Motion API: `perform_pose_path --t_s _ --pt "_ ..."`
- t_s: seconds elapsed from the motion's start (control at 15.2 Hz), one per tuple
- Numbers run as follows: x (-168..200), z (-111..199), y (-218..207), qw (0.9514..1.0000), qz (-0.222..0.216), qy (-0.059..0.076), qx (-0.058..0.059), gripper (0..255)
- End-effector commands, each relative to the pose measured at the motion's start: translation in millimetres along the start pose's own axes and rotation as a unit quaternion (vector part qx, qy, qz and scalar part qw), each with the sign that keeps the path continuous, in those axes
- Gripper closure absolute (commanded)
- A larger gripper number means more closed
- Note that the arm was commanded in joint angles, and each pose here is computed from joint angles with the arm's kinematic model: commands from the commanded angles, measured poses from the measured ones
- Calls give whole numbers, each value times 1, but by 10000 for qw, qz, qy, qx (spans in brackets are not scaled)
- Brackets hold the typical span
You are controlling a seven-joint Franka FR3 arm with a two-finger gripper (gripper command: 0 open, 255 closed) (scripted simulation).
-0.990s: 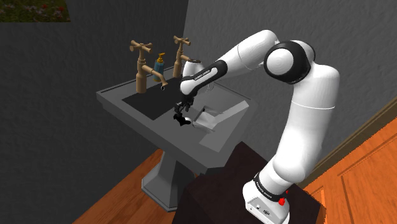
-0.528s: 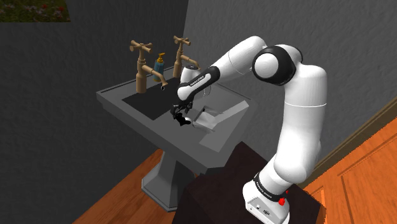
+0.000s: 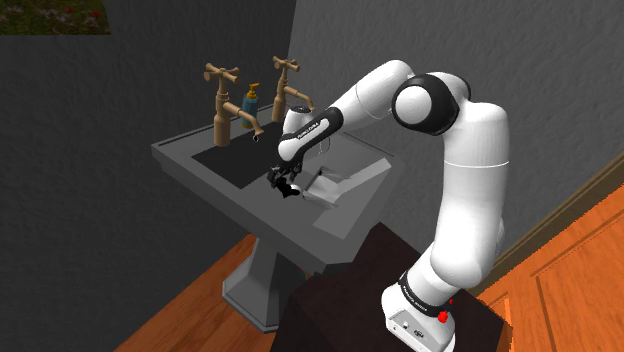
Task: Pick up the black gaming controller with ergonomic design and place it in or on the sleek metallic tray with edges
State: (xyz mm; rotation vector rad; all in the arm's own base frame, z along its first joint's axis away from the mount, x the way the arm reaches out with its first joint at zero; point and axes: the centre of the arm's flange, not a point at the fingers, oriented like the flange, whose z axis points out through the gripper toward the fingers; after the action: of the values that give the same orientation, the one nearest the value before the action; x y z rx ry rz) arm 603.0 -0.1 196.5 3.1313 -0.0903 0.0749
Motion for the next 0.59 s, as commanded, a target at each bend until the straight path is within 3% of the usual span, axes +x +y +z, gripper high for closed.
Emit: perform_pose_path --t_s 0.0,0.07,0.53 --pt "0 0 0 10000 0 0 0 0" --pt "0 0 0 10000 0 0 0 255" --pt "0 0 0 10000 0 0 0 255"
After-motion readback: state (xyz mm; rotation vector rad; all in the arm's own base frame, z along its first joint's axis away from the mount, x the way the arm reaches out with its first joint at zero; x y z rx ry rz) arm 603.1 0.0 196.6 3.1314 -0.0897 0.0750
